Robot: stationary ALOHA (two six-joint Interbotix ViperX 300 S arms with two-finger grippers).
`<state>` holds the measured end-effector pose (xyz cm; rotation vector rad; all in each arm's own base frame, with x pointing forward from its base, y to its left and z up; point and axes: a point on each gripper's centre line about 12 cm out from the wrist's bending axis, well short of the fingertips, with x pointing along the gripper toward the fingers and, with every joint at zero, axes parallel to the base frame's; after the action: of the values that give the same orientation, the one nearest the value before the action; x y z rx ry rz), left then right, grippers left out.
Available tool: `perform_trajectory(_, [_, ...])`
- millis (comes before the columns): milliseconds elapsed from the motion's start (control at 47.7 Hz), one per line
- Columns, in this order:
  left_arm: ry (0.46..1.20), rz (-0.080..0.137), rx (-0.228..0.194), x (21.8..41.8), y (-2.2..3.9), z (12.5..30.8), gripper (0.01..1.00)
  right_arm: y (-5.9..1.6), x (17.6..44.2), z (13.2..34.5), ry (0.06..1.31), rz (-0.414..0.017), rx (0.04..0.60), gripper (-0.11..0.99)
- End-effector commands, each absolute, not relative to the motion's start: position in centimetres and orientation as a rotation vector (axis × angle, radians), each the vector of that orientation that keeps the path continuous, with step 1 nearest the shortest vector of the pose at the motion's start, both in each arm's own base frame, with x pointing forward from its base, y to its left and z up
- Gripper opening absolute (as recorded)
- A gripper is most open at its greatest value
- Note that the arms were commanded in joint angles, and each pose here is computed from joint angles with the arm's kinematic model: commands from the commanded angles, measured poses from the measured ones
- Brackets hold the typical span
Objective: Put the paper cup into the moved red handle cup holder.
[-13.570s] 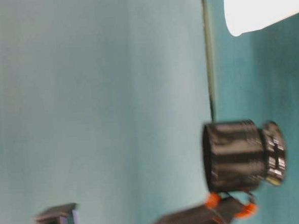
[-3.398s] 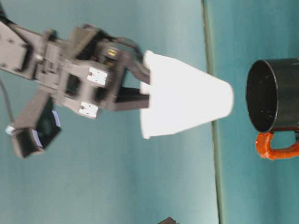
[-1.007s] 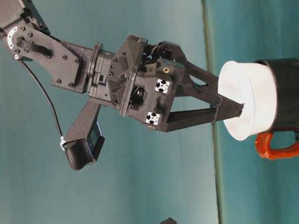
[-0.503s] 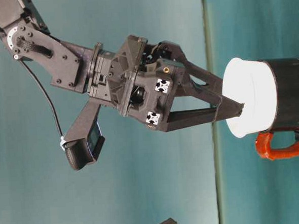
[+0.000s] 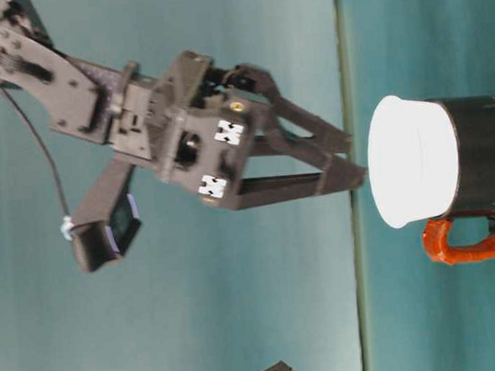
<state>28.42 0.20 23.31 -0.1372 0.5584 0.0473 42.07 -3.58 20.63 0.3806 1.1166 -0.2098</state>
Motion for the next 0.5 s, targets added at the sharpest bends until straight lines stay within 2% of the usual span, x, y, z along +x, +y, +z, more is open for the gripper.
perform_trajectory(0, [0.536, 0.044, -0.134, 28.6, 0.16, 24.0, 0.897, -3.36, 41.1, 25.1, 1.007, -0.192, 0.376, 0.72])
perform_trajectory(482, [0.537, 0.043, -0.132, 28.5, 0.16, 23.9, 0.898, -2.88, 37.6, 26.8, 0.931, -0.181, 0.373, 0.72])
